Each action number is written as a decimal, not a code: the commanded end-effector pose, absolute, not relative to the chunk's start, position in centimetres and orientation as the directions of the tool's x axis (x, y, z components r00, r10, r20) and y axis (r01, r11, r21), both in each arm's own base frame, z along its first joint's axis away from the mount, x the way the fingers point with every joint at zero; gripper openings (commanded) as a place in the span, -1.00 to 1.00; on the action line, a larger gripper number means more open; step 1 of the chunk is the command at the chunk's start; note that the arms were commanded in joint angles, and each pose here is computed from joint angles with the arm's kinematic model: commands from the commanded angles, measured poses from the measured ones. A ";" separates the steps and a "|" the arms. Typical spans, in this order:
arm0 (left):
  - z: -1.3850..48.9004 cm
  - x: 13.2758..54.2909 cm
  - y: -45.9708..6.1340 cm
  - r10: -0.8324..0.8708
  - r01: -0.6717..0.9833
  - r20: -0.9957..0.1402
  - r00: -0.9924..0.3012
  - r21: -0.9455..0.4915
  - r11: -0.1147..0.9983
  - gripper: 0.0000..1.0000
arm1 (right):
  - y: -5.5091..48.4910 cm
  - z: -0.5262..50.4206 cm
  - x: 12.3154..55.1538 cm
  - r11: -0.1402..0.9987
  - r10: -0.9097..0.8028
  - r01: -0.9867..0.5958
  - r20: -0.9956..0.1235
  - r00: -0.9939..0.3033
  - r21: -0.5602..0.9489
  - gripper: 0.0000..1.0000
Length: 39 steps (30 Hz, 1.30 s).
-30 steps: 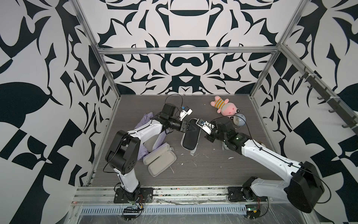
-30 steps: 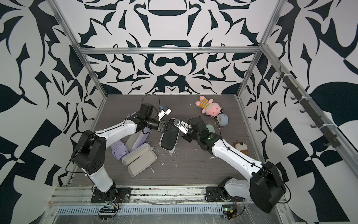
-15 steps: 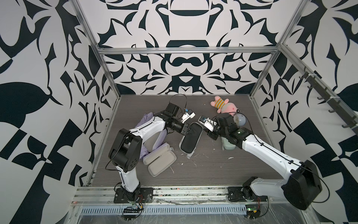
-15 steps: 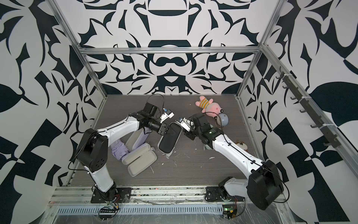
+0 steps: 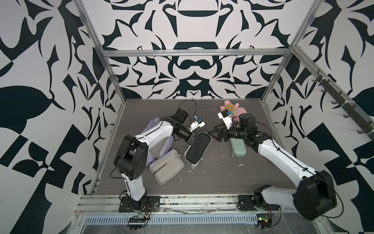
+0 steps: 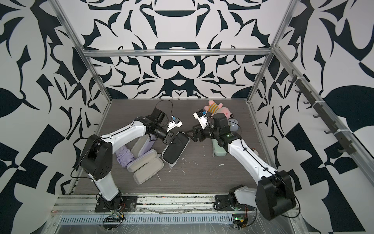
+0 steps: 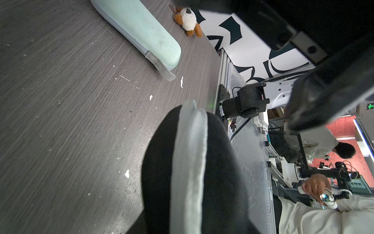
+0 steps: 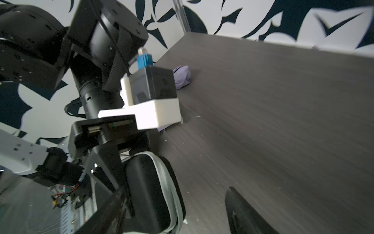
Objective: Put umbrellas into zippered umbrella sleeves
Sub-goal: Adjust the umbrella sleeve.
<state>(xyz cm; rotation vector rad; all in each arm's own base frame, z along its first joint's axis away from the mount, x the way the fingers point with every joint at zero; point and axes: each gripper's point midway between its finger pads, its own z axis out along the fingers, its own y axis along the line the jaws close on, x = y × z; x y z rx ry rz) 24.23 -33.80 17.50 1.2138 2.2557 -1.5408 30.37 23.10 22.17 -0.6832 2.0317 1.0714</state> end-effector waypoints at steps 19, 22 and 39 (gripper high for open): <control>22.7 24.9 -35.0 0.499 0.771 -0.646 -0.577 -0.633 0.072 -0.11 | 27.6 21.6 28.2 0.223 -0.135 -0.694 -0.684 -0.717 0.684 -0.55; 23.8 26.3 -34.1 0.448 0.757 -0.645 -0.619 -0.642 0.122 0.17 | 27.1 22.1 29.7 0.249 -0.044 -0.662 -0.675 -0.737 0.707 -0.86; 25.5 35.7 -25.5 -0.472 0.261 -0.472 -0.745 -0.857 0.444 0.91 | 18.9 25.5 39.4 0.365 0.813 -0.256 -0.441 -0.382 0.895 -1.00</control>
